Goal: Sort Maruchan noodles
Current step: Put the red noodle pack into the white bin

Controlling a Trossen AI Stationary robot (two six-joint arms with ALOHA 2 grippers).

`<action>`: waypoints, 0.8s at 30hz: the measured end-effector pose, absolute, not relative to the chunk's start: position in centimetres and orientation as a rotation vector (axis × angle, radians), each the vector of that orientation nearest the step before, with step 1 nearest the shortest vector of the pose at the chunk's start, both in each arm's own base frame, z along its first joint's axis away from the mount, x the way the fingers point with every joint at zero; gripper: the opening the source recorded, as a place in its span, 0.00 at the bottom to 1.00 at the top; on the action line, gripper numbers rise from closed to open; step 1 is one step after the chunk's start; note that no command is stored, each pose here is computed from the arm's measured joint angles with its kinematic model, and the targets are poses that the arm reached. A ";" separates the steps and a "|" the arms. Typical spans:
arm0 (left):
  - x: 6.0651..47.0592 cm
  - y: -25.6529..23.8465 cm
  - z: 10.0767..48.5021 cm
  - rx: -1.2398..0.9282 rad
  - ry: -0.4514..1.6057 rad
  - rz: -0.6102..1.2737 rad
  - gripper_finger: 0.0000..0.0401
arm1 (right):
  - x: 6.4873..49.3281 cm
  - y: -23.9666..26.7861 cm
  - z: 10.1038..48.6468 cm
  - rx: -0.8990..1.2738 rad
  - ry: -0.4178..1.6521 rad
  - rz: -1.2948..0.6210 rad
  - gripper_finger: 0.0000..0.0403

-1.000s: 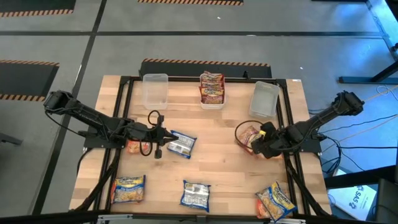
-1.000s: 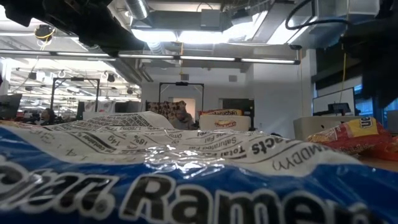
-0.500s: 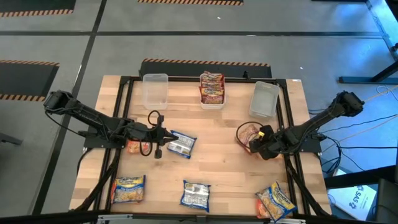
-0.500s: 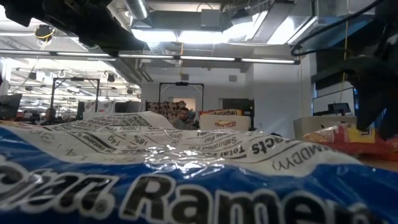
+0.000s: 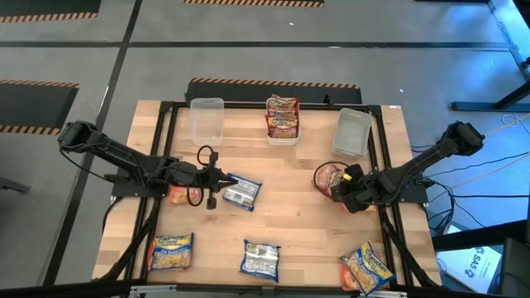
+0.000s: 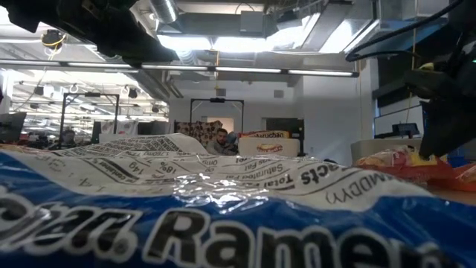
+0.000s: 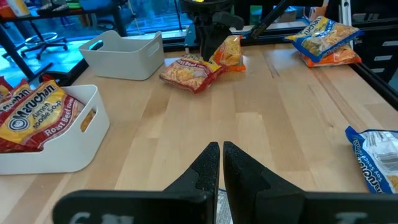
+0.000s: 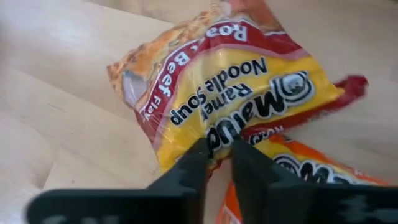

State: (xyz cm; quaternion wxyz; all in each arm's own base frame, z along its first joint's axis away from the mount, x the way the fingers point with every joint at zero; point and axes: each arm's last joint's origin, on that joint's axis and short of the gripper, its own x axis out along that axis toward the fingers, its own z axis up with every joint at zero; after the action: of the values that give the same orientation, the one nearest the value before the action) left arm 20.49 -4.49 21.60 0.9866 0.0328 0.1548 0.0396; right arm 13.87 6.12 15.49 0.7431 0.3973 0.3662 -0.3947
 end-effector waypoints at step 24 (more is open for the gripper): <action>20.6 -4.5 21.8 0.028 0.289 0.083 0.04 | 17.4 8.1 18.5 0.580 0.711 -0.364 0.02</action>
State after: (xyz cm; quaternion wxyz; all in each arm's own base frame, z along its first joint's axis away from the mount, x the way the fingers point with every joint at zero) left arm 20.57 -4.51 21.79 0.9886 0.0137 0.1439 0.0412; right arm 17.36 8.10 18.50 0.8806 0.2782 0.3414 -0.1747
